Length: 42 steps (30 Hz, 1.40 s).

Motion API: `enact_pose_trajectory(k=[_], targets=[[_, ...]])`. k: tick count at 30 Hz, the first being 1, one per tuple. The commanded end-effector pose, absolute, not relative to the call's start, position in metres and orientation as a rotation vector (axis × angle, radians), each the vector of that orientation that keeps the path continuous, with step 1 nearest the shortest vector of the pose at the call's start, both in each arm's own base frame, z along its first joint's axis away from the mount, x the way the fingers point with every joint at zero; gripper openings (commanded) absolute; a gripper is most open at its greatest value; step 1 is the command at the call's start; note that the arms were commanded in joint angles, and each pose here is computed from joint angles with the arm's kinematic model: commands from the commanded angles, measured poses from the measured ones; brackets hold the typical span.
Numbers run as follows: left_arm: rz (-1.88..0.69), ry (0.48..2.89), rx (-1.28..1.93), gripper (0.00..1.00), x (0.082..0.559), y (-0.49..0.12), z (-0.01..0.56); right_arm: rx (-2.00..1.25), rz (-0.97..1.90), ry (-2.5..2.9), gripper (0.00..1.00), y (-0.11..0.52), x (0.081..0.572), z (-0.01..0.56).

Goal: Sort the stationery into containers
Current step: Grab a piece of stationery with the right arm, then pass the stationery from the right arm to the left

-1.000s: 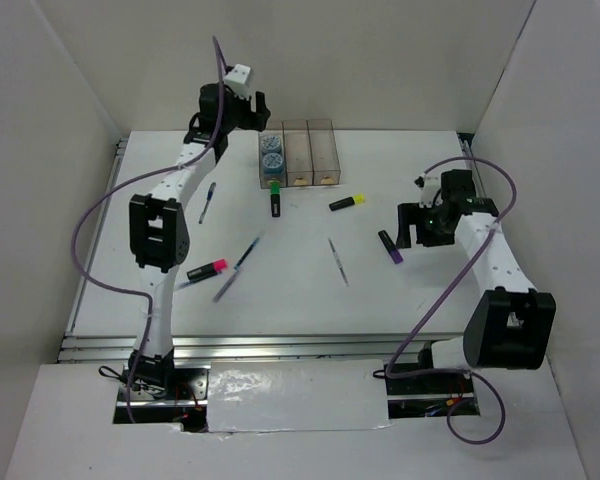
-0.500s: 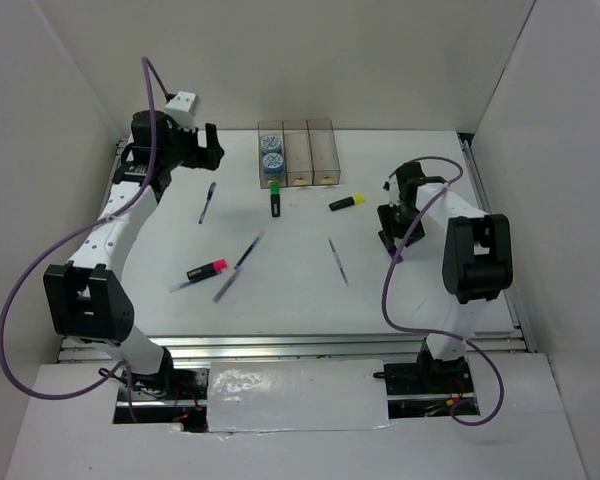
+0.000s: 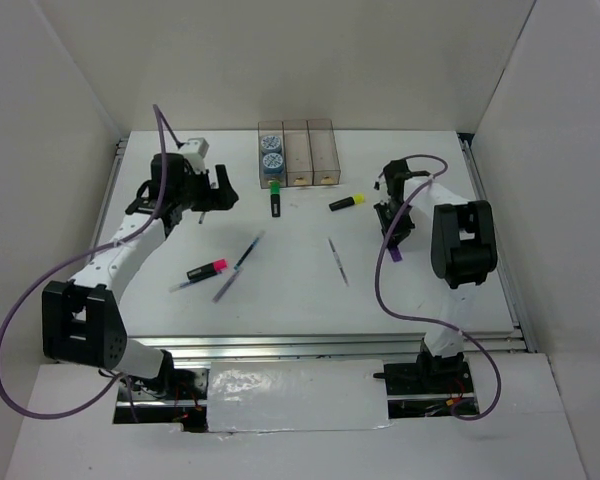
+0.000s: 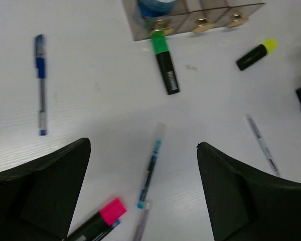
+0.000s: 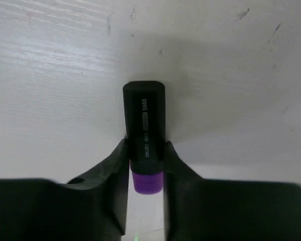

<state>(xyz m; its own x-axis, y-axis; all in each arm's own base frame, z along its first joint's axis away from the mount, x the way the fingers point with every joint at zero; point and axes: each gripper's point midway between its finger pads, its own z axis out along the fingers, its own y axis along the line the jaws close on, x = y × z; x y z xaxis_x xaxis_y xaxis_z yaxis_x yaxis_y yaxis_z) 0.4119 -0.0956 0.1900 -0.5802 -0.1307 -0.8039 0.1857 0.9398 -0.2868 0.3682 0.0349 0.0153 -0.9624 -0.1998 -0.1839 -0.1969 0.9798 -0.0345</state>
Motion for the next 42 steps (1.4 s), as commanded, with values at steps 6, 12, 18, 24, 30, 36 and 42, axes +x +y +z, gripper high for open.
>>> enact_pose_trajectory(k=[6,12,18,24,30,36,42], targets=[[-0.743,2.065,0.129,0.97,0.394,-0.202,0.211,-0.328,0.324,2.845,0.0,0.086,0.379,0.063],[-0.84,2.09,0.342,0.96,0.364,-0.288,0.219,-0.226,0.544,2.57,0.0,0.154,0.379,0.152],[-0.947,2.118,0.405,0.93,0.349,-0.344,0.222,-0.074,0.731,2.485,0.0,0.194,0.361,0.196],[-0.96,2.129,0.397,0.89,0.355,-0.353,0.222,0.033,0.741,2.456,0.0,0.212,0.356,0.213],[-0.97,2.125,0.448,0.84,0.352,-0.367,0.218,0.076,0.873,2.454,0.0,0.225,0.353,0.229],[-0.983,2.123,0.486,0.65,0.35,-0.375,0.211,0.112,0.99,2.437,0.0,0.224,0.35,0.24],[-0.974,2.1,0.473,0.31,0.364,-0.369,0.221,0.086,1.081,2.416,0.14,0.224,0.343,0.24]])
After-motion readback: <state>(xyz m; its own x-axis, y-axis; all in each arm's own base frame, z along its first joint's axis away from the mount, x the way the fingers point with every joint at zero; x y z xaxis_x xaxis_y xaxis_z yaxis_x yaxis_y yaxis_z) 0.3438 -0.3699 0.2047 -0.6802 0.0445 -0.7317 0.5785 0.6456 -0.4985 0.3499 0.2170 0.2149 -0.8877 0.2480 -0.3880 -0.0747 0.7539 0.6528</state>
